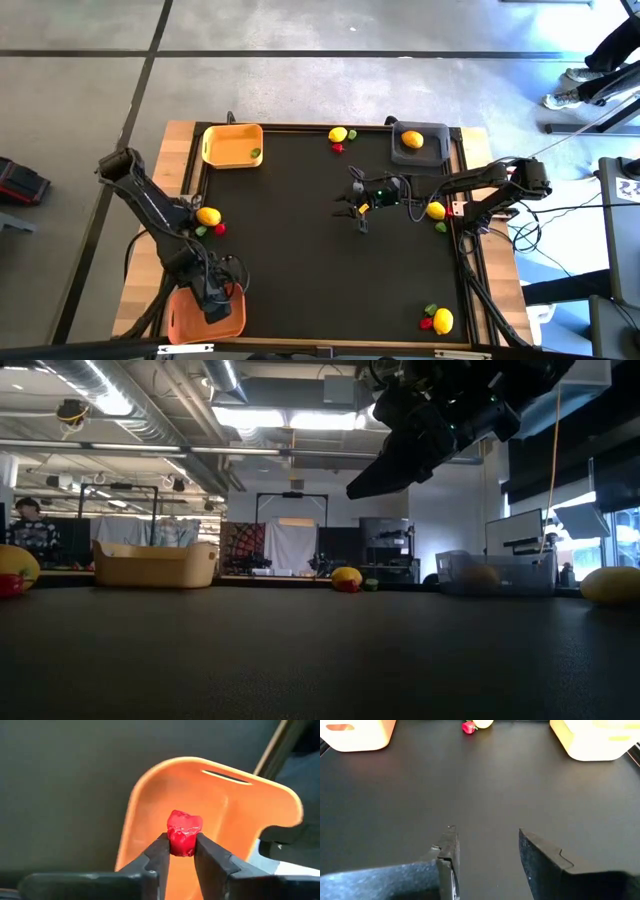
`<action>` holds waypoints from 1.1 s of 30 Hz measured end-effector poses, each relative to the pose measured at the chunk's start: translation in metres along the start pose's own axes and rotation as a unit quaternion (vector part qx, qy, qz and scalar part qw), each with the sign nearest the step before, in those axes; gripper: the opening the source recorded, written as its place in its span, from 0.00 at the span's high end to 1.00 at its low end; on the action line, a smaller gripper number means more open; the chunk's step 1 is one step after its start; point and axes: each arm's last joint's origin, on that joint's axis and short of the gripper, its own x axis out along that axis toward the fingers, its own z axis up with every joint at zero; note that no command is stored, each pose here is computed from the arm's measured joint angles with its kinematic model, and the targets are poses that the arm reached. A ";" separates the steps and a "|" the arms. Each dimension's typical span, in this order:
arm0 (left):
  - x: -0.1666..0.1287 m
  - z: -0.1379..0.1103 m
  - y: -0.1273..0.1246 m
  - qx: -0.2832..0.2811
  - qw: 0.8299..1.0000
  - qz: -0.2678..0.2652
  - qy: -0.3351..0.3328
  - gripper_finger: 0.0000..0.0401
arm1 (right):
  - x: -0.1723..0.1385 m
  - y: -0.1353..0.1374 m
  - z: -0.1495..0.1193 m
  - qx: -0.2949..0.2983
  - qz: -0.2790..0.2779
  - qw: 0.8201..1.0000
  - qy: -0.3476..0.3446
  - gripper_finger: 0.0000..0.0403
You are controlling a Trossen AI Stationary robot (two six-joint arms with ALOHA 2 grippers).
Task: Sort produce into baskets
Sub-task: Put the red bell pepper into the orange bin, then put the yellow lemon into the black bin
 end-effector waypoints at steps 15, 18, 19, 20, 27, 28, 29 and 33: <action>-0.020 0.023 0.009 -0.025 0.998 -0.049 0.013 0.60 | 0.000 0.000 0.000 0.000 0.000 1.000 0.000 0.64; -0.034 0.030 0.015 -0.042 0.996 -0.074 0.001 0.60 | 0.000 0.000 0.000 0.000 0.000 1.000 -0.001 0.64; -0.039 0.033 0.018 -0.047 0.996 -0.081 -0.005 0.60 | 0.000 0.000 0.000 0.000 0.000 1.000 0.000 0.64; -0.044 0.035 0.021 -0.051 0.995 -0.086 -0.014 0.60 | 0.000 0.000 0.000 0.000 0.000 1.000 0.000 0.64; -0.064 0.054 0.043 -0.051 0.991 -0.065 -0.102 0.60 | 0.000 0.000 0.000 0.000 0.000 1.000 -0.002 0.64; -0.066 0.057 0.046 -0.043 0.991 -0.061 -0.114 0.60 | 0.000 0.000 0.000 0.000 0.000 1.000 -0.002 0.64; -0.068 0.059 0.049 -0.036 0.990 -0.054 -0.123 0.60 | 0.000 0.000 0.000 0.000 0.000 1.000 -0.002 0.64; -0.071 0.070 0.057 -0.002 0.986 -0.019 -0.163 0.60 | 0.000 0.000 0.000 0.000 0.000 1.000 -0.001 0.64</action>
